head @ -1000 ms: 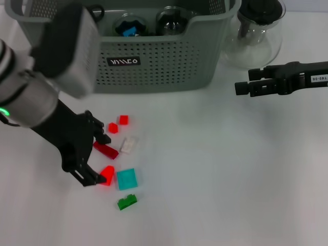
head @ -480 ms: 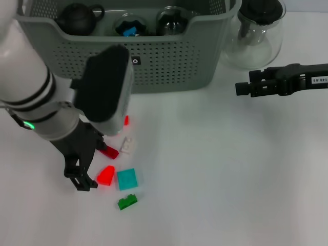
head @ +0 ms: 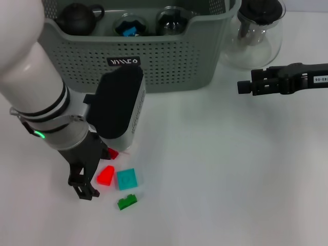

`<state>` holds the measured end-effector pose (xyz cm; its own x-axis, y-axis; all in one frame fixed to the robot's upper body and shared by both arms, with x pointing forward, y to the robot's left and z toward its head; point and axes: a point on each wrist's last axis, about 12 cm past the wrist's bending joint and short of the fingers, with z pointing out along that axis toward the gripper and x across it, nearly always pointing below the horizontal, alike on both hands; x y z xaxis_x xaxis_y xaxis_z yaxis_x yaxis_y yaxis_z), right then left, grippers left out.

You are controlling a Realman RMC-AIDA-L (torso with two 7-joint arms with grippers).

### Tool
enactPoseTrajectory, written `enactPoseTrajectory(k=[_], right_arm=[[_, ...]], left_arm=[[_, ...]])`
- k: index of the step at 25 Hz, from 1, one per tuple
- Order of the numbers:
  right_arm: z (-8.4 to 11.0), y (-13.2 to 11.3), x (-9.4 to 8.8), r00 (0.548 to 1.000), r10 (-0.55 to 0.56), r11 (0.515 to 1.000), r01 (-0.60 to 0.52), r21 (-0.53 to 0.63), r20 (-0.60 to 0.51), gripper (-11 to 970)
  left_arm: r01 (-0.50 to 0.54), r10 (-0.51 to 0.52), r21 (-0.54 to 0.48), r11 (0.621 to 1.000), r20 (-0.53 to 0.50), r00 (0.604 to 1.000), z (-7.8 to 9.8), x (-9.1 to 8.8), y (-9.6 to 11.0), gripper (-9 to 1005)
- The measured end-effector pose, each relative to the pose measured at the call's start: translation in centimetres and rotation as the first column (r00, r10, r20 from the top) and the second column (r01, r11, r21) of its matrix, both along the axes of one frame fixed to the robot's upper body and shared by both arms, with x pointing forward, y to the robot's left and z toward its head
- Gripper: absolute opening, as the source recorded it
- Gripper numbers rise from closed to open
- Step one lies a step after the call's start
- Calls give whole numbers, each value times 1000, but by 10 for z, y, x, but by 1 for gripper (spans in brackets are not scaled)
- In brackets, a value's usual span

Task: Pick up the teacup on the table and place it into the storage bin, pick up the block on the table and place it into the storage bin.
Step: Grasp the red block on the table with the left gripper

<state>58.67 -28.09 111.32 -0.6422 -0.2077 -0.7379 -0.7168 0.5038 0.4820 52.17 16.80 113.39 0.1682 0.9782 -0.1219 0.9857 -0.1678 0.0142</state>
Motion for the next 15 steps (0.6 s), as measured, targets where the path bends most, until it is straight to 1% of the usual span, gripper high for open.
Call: enactPoseTrajectory(k=[6, 15], right_arm=[[0, 0, 0, 1000, -1, 1000, 1, 0, 1, 941], [0, 0, 0, 1000, -2, 1000, 2, 1, 0, 942]], left_arm=[[-2, 2, -1, 1000, -9, 1000, -7, 1, -1, 756], [3, -4, -7, 1000, -8, 1000, -12, 1, -2, 741]])
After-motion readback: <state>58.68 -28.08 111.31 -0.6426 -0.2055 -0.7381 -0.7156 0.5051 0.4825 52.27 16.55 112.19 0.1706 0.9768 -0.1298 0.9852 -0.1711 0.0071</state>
